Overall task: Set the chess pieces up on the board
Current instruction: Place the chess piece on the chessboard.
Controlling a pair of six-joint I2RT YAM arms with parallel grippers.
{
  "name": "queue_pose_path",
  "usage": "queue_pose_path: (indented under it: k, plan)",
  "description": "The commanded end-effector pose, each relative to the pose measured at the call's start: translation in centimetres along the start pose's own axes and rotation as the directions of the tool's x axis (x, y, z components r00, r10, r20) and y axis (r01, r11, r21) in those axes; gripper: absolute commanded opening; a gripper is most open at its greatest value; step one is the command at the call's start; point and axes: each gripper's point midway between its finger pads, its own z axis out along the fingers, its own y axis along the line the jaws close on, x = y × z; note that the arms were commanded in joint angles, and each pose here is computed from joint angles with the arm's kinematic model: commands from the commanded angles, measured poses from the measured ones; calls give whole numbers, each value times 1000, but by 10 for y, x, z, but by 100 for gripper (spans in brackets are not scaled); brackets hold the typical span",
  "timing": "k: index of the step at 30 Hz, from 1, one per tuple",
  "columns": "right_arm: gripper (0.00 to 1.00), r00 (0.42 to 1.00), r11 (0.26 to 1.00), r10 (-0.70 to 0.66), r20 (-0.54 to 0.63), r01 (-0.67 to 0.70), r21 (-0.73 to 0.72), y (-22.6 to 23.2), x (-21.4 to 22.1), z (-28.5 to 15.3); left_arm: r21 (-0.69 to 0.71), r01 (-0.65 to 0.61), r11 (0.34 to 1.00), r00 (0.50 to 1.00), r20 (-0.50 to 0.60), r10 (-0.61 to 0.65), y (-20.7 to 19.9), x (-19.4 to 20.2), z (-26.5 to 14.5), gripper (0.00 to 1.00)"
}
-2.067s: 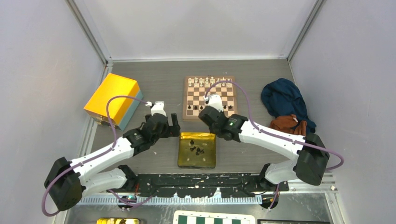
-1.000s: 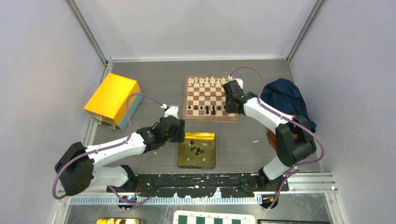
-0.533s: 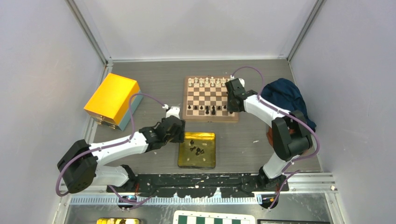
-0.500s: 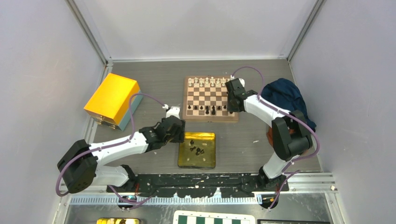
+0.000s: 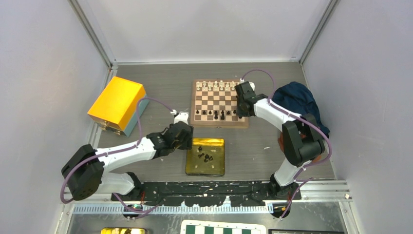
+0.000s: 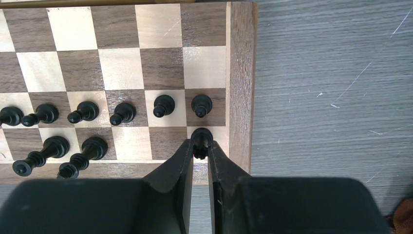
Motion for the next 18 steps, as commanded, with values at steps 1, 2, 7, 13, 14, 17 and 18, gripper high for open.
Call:
queue_pose_path:
  k: [1, 2, 7, 13, 14, 17, 18]
  plan:
    - [7, 999, 1000, 12, 47, -10, -26, 6, -19, -1, 20, 9, 1000, 997, 76, -11, -11, -25, -2, 55]
    - [8, 999, 1000, 12, 46, -10, -27, 7, -19, -1, 19, 9, 1000, 997, 75, -10, -11, -25, -2, 55]
    - [17, 999, 1000, 14, 45, -13, -25, 6, -18, -1, 16, 8, 1000, 997, 74, -9, -11, -24, -1, 55]
    - [28, 998, 999, 18, 58, -17, -28, 6, -21, -5, 15, 8, 1000, 997, 77, -9, -11, -25, -1, 54]
    - [29, 998, 999, 19, 63, -17, -30, 6, -22, -6, 15, 9, 1000, 997, 77, -10, -11, -25, -1, 54]
    - [30, 997, 999, 18, 69, -16, -32, 6, -25, -8, 15, 9, 1000, 997, 77, -11, -11, -25, -2, 54]
    - [30, 997, 999, 19, 74, -16, -33, 6, -26, -10, 17, 10, 1000, 997, 77, -11, -12, -26, -2, 54]
